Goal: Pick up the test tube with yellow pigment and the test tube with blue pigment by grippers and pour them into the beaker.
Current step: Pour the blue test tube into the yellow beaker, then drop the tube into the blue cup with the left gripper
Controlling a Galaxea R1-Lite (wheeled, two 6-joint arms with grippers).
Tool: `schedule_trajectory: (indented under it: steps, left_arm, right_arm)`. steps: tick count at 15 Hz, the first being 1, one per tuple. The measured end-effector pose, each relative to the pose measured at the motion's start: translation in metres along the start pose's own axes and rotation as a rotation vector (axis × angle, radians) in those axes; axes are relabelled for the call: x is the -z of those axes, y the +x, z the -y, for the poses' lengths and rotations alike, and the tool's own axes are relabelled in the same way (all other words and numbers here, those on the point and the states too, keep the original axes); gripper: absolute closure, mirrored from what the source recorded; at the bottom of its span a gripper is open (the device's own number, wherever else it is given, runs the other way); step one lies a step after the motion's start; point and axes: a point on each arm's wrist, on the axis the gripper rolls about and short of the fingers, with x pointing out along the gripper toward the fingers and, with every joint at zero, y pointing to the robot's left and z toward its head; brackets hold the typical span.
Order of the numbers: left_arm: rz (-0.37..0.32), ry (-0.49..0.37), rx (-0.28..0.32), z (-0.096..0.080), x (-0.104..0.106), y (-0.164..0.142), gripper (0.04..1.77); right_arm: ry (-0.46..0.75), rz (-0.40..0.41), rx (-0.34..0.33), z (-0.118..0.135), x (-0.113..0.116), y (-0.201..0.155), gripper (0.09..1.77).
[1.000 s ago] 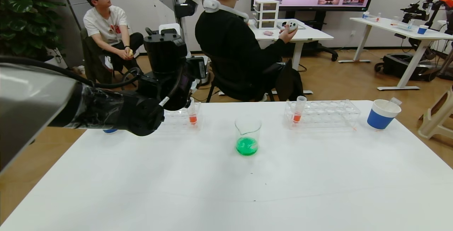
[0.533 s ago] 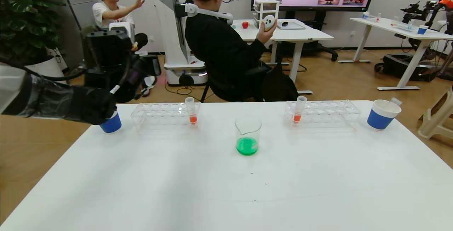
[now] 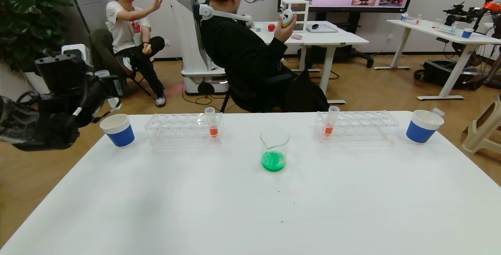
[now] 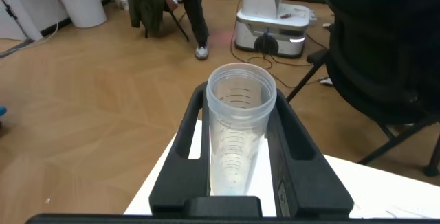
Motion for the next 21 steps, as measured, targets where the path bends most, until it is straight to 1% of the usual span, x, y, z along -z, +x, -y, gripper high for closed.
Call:
schedule_trajectory:
  steps: [1, 4, 6, 8, 12, 18, 21]
  left_arm:
    - [0.008, -0.002, -0.011, -0.003, 0.006, 0.006, 1.31]
    - [-0.019, -0.001, -0.033, -0.008, 0.029, 0.022, 1.31]
    - [-0.033, 0.001, -0.042, -0.01, 0.041, 0.031, 1.31]
    - [-0.042, 0.002, -0.05, -0.013, 0.048, 0.039, 1.31]
    - [-0.065, 0.01, -0.055, -0.014, 0.062, 0.044, 1.31]
    - [-0.084, 0.02, -0.066, -0.017, 0.079, 0.047, 1.31]
    - [-0.112, 0.027, -0.068, -0.018, 0.088, 0.045, 1.31]
  right_arm:
    - [0.0, 0.0, 0.0, 0.0, 0.0, 0.0, 0.12]
    - [0.0, 0.0, 0.0, 0.0, 0.0, 0.0, 0.12]
    - [0.0, 0.0, 0.0, 0.0, 0.0, 0.0, 0.12]
    - [0.0, 0.0, 0.0, 0.0, 0.0, 0.0, 0.12]
    - [0.0, 0.0, 0.0, 0.0, 0.0, 0.0, 0.12]
    - [0.0, 0.0, 0.0, 0.0, 0.0, 0.0, 0.12]
    - [0.0, 0.0, 0.0, 0.0, 0.0, 0.0, 0.12]
